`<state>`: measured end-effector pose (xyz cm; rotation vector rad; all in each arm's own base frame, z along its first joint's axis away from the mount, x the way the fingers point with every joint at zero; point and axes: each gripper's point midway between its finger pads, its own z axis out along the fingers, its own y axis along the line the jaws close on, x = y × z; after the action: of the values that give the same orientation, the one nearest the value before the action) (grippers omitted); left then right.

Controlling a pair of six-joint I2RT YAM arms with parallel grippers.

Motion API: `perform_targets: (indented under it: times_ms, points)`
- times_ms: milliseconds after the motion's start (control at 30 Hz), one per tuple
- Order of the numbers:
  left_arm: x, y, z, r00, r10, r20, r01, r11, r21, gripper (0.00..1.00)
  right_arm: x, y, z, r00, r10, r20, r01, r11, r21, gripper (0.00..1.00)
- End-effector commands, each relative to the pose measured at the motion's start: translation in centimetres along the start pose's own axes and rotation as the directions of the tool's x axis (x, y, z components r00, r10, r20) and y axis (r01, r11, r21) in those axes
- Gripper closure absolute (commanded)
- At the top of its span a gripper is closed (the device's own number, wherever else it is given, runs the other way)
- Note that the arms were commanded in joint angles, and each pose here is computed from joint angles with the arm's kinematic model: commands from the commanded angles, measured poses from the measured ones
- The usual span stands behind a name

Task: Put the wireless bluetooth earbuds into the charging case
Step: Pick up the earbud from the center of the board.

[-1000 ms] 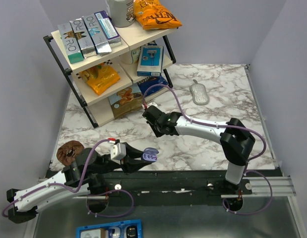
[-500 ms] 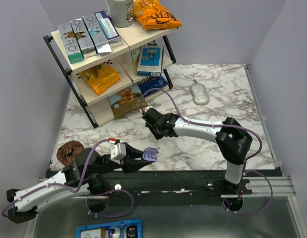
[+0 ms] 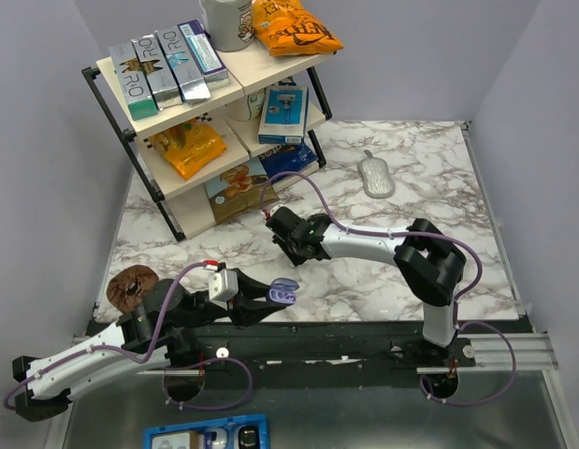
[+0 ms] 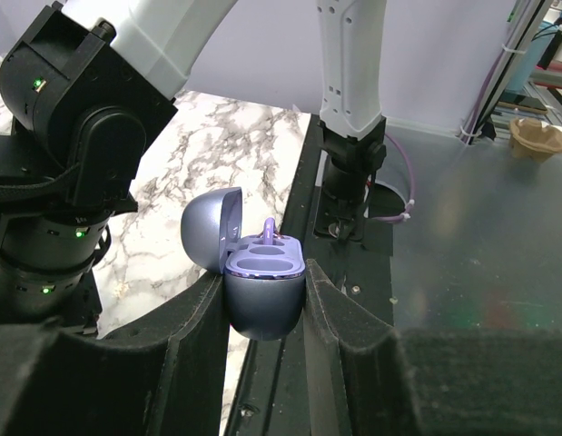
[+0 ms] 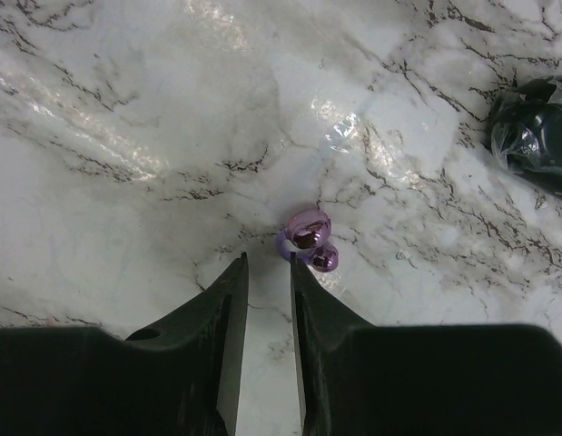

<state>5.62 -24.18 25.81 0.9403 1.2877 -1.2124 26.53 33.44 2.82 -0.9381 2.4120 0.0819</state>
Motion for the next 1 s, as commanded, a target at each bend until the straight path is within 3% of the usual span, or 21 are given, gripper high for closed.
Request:
perform_targets:
  times_ms: [0,567,967]
  points:
    - [0.0,0.5,0.1,1.0,-0.007,0.006,0.007,1.0,-0.026,1.0,-0.8,0.1,0.6,1.0,-0.01,0.027,0.011,1.0,-0.009,0.66]
    - [0.2,0.7,0.1,1.0,-0.006,-0.002,0.006,0.999,-0.036,1.0,-0.1,-0.4,2.1,1.0,-0.007,0.019,0.007,1.0,0.007,0.65]
    - [0.2,0.7,0.3,1.0,-0.005,-0.003,0.005,0.999,-0.035,1.0,0.8,-1.6,2.3,1.0,0.009,0.005,-0.01,0.999,0.053,0.74]
